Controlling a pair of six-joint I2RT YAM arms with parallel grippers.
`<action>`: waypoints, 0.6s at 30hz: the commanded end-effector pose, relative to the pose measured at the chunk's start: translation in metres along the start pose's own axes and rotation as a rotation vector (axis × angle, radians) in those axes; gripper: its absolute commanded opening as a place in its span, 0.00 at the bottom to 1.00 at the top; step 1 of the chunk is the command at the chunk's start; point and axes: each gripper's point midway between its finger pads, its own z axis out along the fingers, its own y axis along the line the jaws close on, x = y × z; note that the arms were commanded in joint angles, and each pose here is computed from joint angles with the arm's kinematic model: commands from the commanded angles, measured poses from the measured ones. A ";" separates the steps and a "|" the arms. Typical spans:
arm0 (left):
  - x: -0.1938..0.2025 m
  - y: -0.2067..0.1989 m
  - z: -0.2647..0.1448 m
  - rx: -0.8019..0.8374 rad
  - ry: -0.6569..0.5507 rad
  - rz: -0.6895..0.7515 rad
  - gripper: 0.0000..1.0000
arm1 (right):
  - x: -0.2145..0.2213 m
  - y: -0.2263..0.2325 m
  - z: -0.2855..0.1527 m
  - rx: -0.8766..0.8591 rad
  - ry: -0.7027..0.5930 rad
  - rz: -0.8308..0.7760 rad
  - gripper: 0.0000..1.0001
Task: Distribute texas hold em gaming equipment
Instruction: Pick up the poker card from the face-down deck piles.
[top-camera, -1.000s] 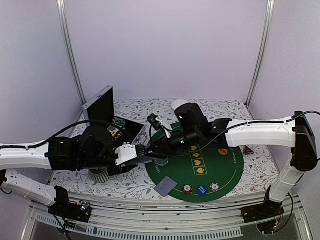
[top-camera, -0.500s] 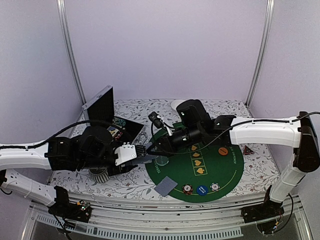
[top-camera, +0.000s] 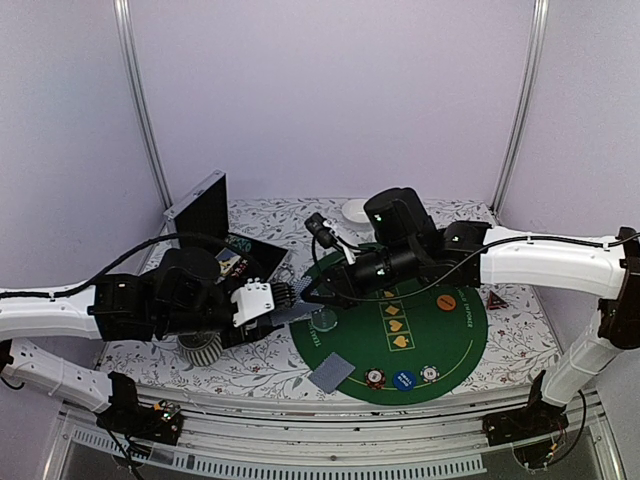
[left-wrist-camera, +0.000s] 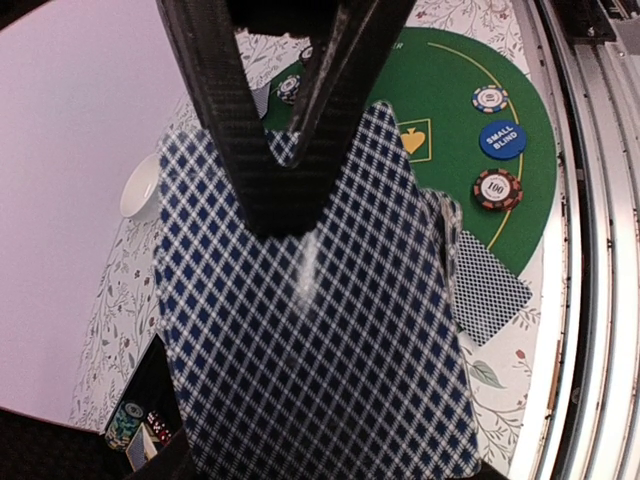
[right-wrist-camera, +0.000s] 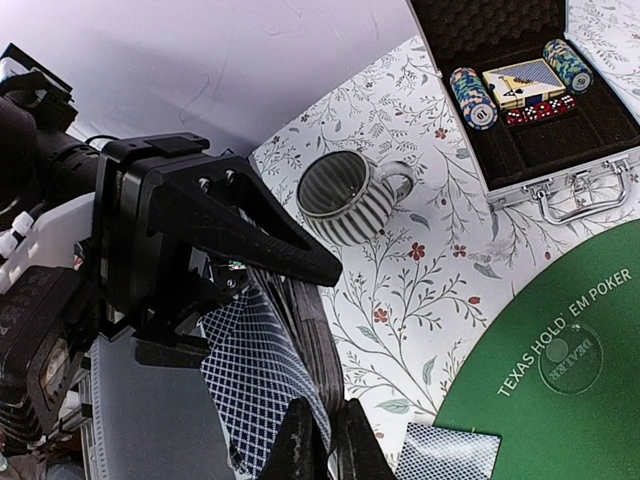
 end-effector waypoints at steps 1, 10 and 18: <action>0.014 0.006 -0.004 -0.028 0.052 -0.017 0.53 | -0.004 -0.002 -0.006 0.018 0.002 -0.006 0.02; 0.012 0.007 -0.005 -0.029 0.047 -0.020 0.52 | -0.001 -0.002 0.011 -0.025 0.015 0.008 0.18; 0.011 0.007 -0.007 -0.031 0.040 -0.021 0.52 | -0.001 -0.008 0.008 0.015 0.014 0.026 0.15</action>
